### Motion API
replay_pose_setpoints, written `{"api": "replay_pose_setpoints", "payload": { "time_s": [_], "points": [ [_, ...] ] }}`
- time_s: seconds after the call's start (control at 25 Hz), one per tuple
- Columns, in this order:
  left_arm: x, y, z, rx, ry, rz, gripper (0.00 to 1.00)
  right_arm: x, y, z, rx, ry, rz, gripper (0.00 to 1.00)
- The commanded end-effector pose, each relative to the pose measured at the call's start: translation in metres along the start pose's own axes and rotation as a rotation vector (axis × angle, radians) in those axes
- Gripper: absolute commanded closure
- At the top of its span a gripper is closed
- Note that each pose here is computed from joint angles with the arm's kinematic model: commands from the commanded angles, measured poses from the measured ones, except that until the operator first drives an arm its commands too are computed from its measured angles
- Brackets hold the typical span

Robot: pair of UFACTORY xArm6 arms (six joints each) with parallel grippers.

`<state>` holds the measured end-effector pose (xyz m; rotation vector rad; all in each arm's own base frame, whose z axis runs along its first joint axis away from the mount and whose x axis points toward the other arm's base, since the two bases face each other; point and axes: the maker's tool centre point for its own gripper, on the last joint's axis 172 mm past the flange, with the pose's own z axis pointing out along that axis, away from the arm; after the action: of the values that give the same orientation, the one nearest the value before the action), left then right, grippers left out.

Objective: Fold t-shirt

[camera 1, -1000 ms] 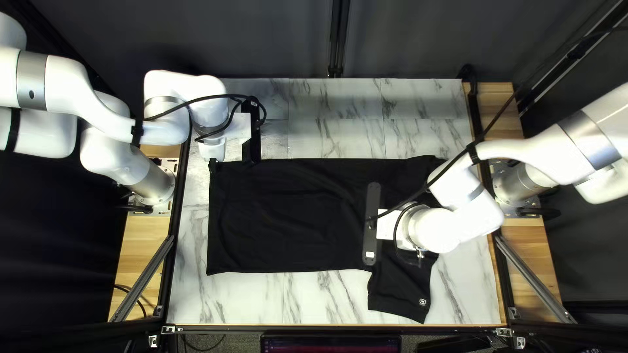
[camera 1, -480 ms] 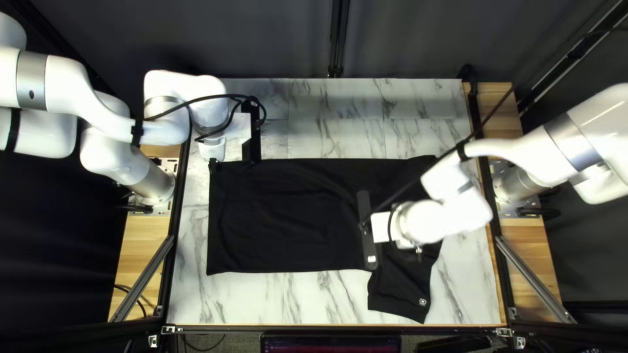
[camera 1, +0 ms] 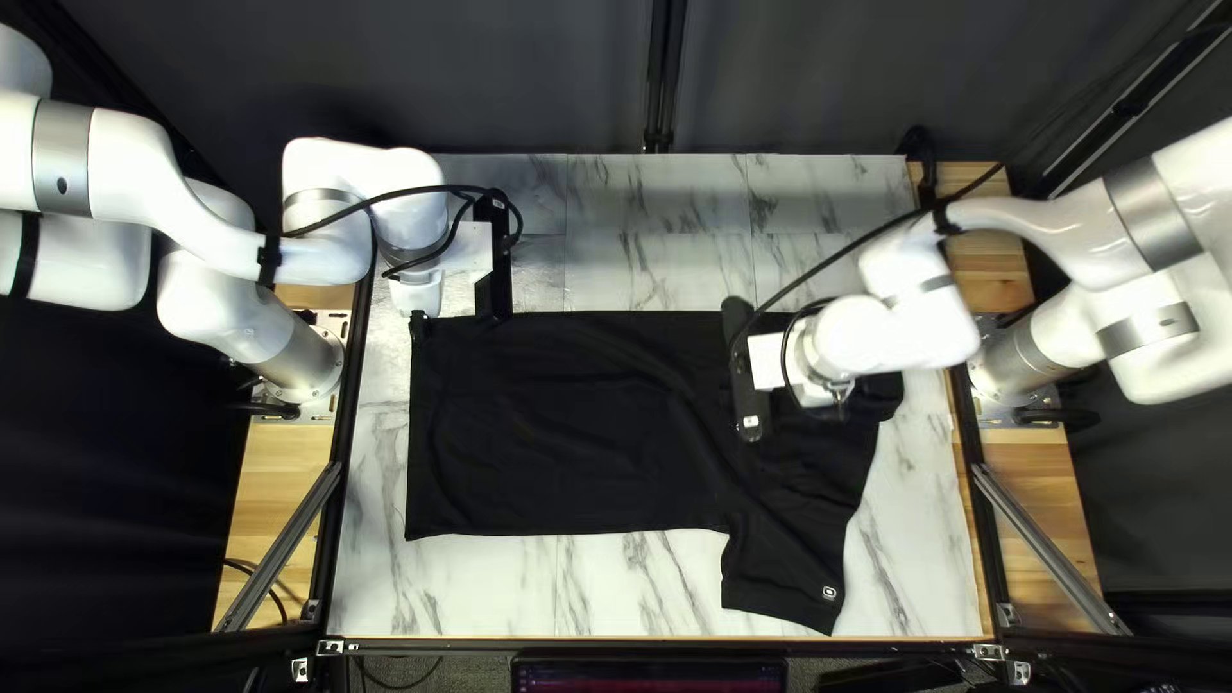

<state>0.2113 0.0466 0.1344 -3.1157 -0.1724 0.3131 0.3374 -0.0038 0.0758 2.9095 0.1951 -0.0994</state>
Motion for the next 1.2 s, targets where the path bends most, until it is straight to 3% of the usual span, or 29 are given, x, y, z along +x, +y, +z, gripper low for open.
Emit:
{"api": "replay_pose_setpoints", "payload": {
  "time_s": [0.04, 0.08, 0.12, 0.32, 0.6, 0.88, 1.2],
  "points": [
    [0.0, 0.0, 0.0, 0.0, 0.0, 0.0, 0.0, -0.002, 0.012, 0.014, -0.023, 0.007, 0.005, 0.62],
    [0.0, 0.0, 0.0, 0.0, 0.0, 0.0, 0.0, -0.001, 0.011, 0.016, -0.026, 0.006, 0.006, 0.02],
    [0.0, 0.0, 0.0, 0.0, 0.0, 0.0, 0.0, 0.0, 0.008, 0.016, -0.032, 0.006, 0.005, 0.0],
    [0.0, 0.0, 0.0, 0.0, 0.0, 0.0, 0.0, 0.017, -0.024, -0.002, -0.107, 0.008, -0.049, 0.0],
    [0.0, 0.0, 0.0, 0.0, 0.0, 0.0, 0.0, 0.03, -0.033, 0.002, -0.136, 0.026, -0.162, 0.0],
    [0.0, 0.0, 0.0, 0.0, 0.0, 0.0, 0.0, 0.039, -0.014, 0.022, -0.134, 0.017, -0.229, 0.0],
    [0.0, 0.0, 0.0, 0.0, 0.0, 0.0, 0.0, 0.068, 0.048, 0.014, -0.157, 0.029, -0.279, 0.0]
  ]
}}
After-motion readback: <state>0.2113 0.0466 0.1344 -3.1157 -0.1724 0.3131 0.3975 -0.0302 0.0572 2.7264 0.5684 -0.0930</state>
